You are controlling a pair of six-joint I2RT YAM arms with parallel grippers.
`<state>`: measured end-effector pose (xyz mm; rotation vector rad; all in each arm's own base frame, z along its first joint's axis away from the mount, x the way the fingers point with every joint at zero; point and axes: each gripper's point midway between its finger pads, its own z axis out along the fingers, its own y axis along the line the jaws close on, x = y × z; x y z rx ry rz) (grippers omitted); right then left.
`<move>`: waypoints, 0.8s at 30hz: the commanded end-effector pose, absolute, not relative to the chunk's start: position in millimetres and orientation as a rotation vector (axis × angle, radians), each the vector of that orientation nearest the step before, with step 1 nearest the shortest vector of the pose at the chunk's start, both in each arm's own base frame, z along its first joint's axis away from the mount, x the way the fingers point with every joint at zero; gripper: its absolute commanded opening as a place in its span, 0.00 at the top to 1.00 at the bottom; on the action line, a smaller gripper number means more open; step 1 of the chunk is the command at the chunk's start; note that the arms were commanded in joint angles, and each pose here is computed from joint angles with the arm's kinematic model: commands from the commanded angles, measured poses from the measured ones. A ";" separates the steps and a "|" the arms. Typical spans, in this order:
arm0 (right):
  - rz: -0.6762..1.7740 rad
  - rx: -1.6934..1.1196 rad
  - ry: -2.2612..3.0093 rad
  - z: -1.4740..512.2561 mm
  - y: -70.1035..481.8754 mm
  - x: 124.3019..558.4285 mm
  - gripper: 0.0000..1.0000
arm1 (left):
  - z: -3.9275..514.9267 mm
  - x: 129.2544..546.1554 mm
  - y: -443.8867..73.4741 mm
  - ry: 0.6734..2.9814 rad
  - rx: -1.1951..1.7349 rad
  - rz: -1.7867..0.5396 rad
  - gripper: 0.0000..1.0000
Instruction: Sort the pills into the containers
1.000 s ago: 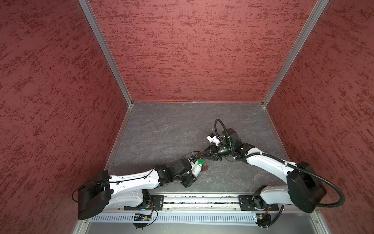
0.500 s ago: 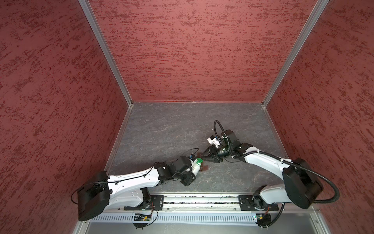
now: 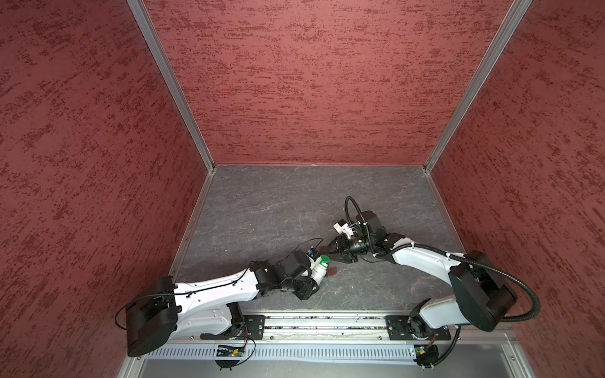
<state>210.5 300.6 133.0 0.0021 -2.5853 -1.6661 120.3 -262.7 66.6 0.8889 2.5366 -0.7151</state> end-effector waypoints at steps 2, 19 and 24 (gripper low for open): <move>-1.773 0.031 -2.537 148.5 308.2 214.4 0.53 | 68.1 116.3 -270.0 2.527 0.901 -0.773 1.00; -1.771 0.051 -2.513 143.6 306.3 207.0 0.74 | 64.4 117.2 -265.5 2.671 0.884 -0.758 1.00; -1.754 0.057 -2.520 138.5 304.5 204.2 0.77 | 71.1 120.5 -268.1 2.670 0.892 -0.766 1.00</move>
